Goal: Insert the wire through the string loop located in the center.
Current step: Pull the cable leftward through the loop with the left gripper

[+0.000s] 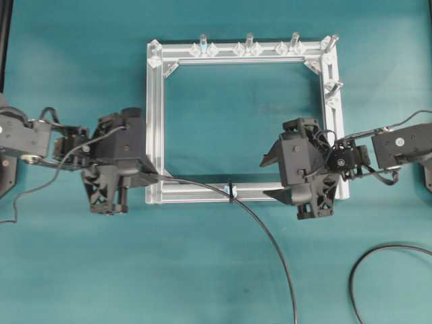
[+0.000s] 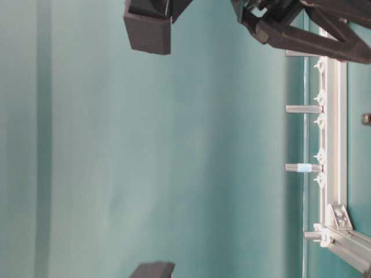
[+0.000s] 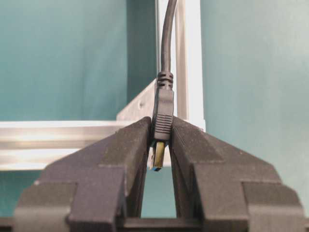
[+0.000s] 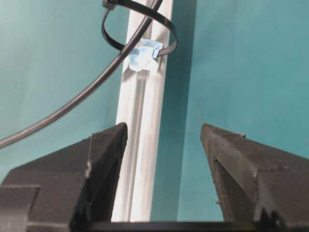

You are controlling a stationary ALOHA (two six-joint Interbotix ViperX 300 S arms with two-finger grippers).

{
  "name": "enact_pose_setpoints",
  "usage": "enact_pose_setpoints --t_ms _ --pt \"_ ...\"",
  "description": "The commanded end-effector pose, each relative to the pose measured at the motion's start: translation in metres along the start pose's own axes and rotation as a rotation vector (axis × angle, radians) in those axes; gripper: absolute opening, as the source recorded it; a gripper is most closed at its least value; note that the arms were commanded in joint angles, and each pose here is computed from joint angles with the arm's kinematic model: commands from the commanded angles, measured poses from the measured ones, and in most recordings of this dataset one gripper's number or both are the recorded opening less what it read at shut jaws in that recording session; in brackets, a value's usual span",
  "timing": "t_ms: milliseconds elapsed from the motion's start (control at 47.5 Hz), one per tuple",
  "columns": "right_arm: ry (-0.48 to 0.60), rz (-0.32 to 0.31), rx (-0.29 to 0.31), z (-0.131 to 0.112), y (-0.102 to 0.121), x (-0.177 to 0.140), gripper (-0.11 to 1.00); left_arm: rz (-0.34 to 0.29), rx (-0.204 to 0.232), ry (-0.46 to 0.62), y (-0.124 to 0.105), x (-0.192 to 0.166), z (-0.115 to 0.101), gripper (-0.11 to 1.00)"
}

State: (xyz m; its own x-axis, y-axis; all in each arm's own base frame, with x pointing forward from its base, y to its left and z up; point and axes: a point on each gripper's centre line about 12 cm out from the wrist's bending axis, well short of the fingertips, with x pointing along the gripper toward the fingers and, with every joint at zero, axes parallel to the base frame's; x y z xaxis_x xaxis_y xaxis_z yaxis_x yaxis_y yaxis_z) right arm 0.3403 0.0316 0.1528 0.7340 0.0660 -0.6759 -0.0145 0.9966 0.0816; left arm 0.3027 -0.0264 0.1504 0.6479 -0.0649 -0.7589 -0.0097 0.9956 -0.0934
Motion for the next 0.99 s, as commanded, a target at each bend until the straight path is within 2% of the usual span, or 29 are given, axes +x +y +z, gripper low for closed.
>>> enact_pose_setpoints --t_ms 0,400,505,779,969 --pt "-0.036 0.006 0.001 0.010 0.002 -0.006 0.65 -0.004 -0.018 -0.032 0.000 -0.010 0.002 0.15" --pt "-0.036 0.006 0.001 0.010 0.002 -0.006 0.65 -0.008 -0.088 -0.033 0.002 -0.031 -0.023 0.15" --pt "-0.033 0.006 0.002 0.009 0.002 -0.006 0.65 -0.011 -0.086 -0.023 0.000 -0.030 -0.024 0.15" --pt "-0.033 0.005 0.001 0.009 0.002 -0.006 0.65 -0.037 -0.043 0.059 -0.015 -0.011 -0.037 0.15" --pt "-0.033 0.005 0.001 0.009 0.002 -0.006 0.65 -0.041 -0.028 0.075 -0.021 0.007 -0.035 0.15"
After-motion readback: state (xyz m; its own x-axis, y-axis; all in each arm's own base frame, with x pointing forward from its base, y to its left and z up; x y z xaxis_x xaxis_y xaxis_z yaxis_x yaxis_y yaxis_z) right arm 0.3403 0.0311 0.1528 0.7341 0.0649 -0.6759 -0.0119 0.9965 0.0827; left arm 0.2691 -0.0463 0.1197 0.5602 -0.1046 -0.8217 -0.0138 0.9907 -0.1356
